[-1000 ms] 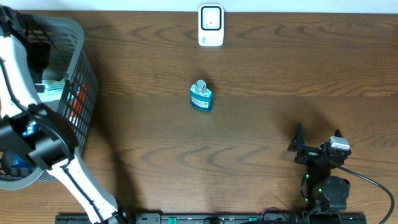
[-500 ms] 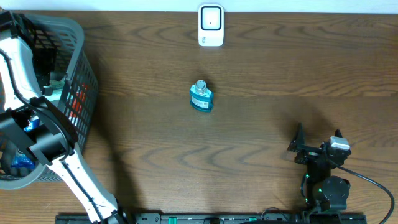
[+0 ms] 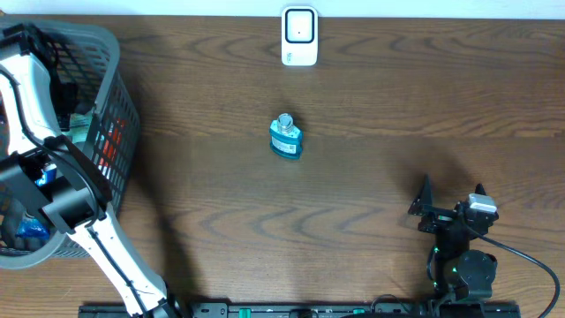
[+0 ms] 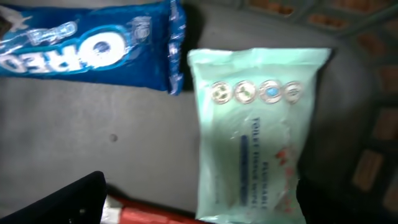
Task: Scan the item barcode
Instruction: 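Reach into the basket and grasp the mint-green wipes pack, then carry the wipes pack with the left gripper to the scanner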
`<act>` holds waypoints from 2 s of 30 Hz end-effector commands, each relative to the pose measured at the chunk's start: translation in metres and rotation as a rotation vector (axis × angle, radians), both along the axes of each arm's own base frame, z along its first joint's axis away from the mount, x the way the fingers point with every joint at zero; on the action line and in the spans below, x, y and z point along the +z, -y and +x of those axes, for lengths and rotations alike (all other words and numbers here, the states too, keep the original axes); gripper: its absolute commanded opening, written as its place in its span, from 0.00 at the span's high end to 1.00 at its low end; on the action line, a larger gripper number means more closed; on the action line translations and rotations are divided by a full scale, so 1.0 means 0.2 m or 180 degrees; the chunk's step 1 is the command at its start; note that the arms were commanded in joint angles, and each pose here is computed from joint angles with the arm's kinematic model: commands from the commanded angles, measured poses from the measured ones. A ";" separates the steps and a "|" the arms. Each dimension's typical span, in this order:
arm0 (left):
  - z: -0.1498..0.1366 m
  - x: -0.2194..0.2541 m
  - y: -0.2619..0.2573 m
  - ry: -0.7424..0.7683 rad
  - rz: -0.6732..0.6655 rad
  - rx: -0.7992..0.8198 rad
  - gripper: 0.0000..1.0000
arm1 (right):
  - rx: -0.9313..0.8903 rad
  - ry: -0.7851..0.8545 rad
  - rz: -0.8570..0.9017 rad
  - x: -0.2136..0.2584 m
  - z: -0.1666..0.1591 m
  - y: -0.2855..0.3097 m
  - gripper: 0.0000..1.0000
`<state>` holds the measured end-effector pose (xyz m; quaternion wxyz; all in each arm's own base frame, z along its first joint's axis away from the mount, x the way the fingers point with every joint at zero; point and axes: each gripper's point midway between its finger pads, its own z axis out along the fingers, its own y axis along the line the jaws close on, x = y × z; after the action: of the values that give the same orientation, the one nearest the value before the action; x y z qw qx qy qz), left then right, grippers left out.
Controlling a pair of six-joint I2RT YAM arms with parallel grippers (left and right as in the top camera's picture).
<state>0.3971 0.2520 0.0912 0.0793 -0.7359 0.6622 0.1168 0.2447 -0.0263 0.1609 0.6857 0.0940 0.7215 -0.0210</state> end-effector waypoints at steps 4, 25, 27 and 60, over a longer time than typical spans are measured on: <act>0.00 -0.30 0.02 -0.0261 -0.0097 0.0024 0.02 | -0.0058 -0.0022 -0.0043 -0.01 0.00 0.02 0.01; -0.09 -0.60 0.12 -0.0320 -0.0359 -0.0019 0.50 | -0.0058 -0.0023 -0.0042 -0.01 0.00 0.02 0.01; -0.08 -0.52 0.11 -0.0254 -0.0324 -0.0169 0.52 | -0.0058 -0.0023 -0.0043 -0.01 0.00 0.02 0.01; -0.31 1.53 2.15 0.2855 0.0064 -0.4199 0.76 | -0.0058 -0.0023 -0.0042 -0.01 0.00 0.02 0.01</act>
<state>0.3256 -0.1009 0.4317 0.4237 -0.2822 0.8146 -0.2781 0.2447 -0.0261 0.1609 0.6857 0.0935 0.7216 -0.0207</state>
